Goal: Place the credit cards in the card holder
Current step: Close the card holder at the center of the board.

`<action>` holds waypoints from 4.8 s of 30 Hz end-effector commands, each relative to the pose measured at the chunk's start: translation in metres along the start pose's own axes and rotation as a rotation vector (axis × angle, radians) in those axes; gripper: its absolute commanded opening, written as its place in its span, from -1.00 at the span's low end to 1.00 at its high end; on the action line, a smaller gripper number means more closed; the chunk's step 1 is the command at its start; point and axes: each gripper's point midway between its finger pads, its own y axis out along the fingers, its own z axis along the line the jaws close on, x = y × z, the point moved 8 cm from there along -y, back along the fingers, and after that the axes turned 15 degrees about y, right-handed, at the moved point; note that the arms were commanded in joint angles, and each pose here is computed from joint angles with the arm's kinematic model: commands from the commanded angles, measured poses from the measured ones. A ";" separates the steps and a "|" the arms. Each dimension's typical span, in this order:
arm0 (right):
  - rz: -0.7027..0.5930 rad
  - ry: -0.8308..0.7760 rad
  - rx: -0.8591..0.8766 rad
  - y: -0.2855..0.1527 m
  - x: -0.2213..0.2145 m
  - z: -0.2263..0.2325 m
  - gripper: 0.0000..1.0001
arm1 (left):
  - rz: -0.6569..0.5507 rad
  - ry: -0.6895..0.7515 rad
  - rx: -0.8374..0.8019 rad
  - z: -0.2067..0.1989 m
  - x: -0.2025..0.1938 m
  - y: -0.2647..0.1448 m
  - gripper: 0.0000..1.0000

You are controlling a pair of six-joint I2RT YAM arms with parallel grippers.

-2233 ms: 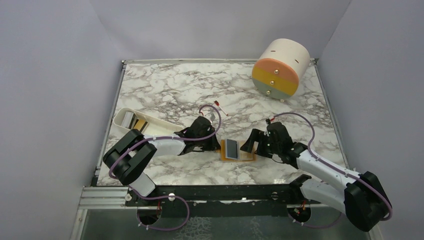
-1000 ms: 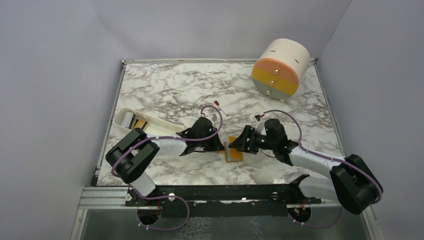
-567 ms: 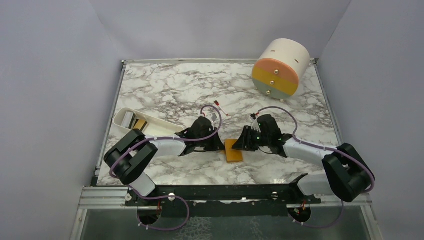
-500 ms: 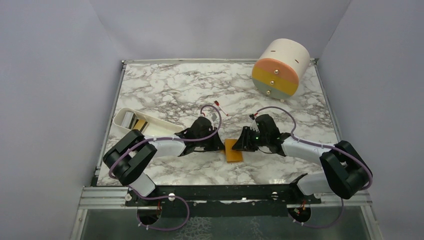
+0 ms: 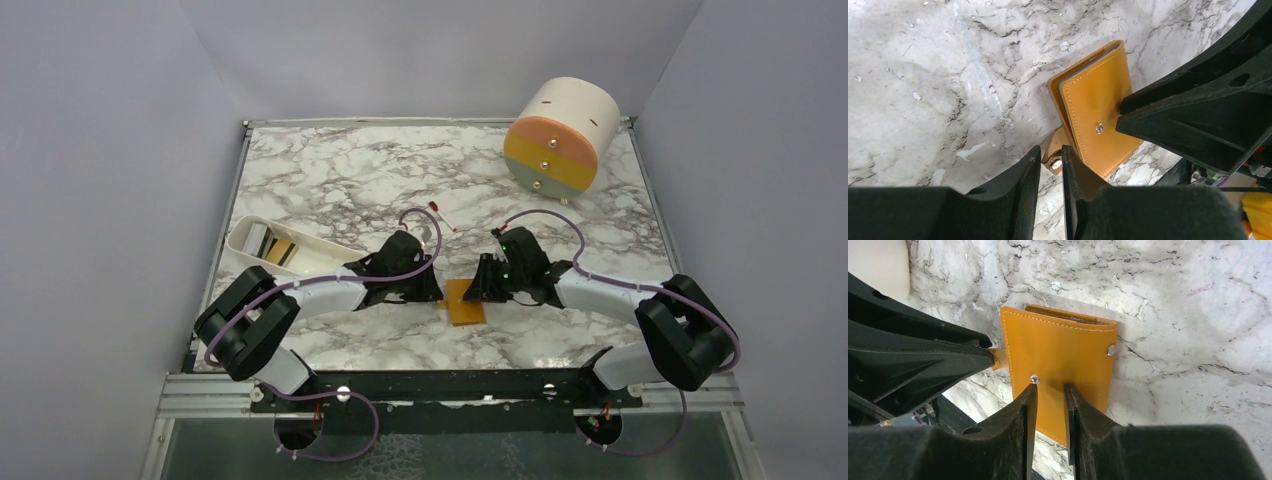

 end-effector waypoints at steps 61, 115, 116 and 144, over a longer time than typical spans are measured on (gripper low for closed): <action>-0.029 -0.057 -0.164 0.007 -0.013 -0.017 -0.59 | 0.089 0.182 0.094 -0.001 0.010 0.006 0.03; -0.003 -0.058 -0.180 0.016 -0.020 -0.030 -0.61 | 0.107 0.236 0.215 -0.001 0.013 0.007 0.08; -0.002 -0.057 -0.182 0.017 -0.020 -0.031 -0.61 | 0.108 0.241 0.236 0.002 0.012 0.005 0.04; 0.008 -0.041 -0.206 0.017 -0.026 -0.040 -0.62 | 0.080 0.175 0.215 -0.002 0.001 -0.021 -0.60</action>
